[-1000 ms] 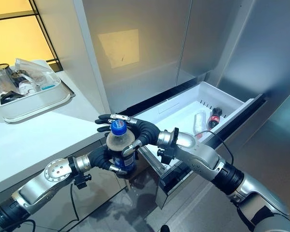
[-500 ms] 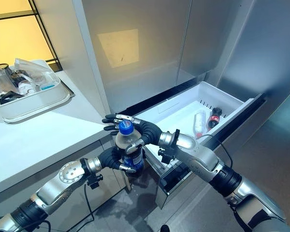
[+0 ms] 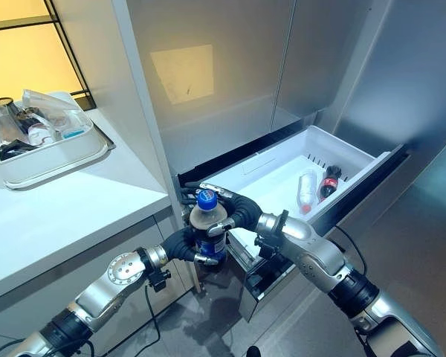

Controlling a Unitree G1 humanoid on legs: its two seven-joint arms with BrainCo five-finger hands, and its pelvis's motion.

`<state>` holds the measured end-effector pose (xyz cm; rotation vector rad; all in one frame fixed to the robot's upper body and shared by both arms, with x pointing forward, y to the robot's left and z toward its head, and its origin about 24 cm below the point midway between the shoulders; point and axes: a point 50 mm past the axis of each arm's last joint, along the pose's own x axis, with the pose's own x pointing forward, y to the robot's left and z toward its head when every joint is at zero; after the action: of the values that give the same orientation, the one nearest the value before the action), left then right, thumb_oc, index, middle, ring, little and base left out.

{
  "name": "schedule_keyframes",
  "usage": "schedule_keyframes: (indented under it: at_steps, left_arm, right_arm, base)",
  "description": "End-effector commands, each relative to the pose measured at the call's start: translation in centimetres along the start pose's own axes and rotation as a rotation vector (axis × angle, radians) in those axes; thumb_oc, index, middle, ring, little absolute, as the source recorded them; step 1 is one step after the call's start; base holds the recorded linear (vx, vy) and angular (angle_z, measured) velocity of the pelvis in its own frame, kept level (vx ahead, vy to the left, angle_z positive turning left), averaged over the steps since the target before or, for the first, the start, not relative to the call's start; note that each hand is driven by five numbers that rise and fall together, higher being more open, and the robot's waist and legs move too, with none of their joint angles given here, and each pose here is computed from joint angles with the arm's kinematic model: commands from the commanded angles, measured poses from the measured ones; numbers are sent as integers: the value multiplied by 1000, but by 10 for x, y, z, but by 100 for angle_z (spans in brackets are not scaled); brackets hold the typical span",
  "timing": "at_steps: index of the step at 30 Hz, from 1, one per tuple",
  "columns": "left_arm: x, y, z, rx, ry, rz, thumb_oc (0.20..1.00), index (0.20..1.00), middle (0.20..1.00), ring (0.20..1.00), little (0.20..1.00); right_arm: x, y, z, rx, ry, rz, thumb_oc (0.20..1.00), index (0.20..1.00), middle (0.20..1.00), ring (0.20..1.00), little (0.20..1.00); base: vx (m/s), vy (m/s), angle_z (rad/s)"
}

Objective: Take the drinks into the refrigerator

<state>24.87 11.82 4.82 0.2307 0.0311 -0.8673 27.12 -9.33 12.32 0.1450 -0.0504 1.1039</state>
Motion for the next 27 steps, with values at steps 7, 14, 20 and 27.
schedule_keyframes:
  at_steps: [7, 14, 20, 27]
  left_arm:
    - [-47, 46, 74, 129, -248, 76, 200, 200, 200, 200, 200]
    - [-57, 48, 109, 156, -360, 41, 200, 200, 200, 200, 200]
    - [-60, 47, 133, 160, -450, 17, 200, 200, 200, 200, 200]
    - [-54, 44, 145, 178, -492, -13, 200, 200, 200, 200, 200]
  right_arm:
    - [-23, 8, 51, -231, -95, 98, 1000, 1000, 1000, 1000, 1000]
    - [-32, -3, 66, -240, -140, 32, 1000, 1000, 1000, 1000, 1000]
    - [-38, -13, 89, -319, -167, -15, 1000, 1000, 1000, 1000, 1000]
    - [-30, -17, 96, -357, -173, -18, 1000, 1000, 1000, 1000, 1000]
  base:
    - [15, 2, -1]
    - [11, -1, 4]
    - [0, 0, 0]
    - [0, 0, 0]
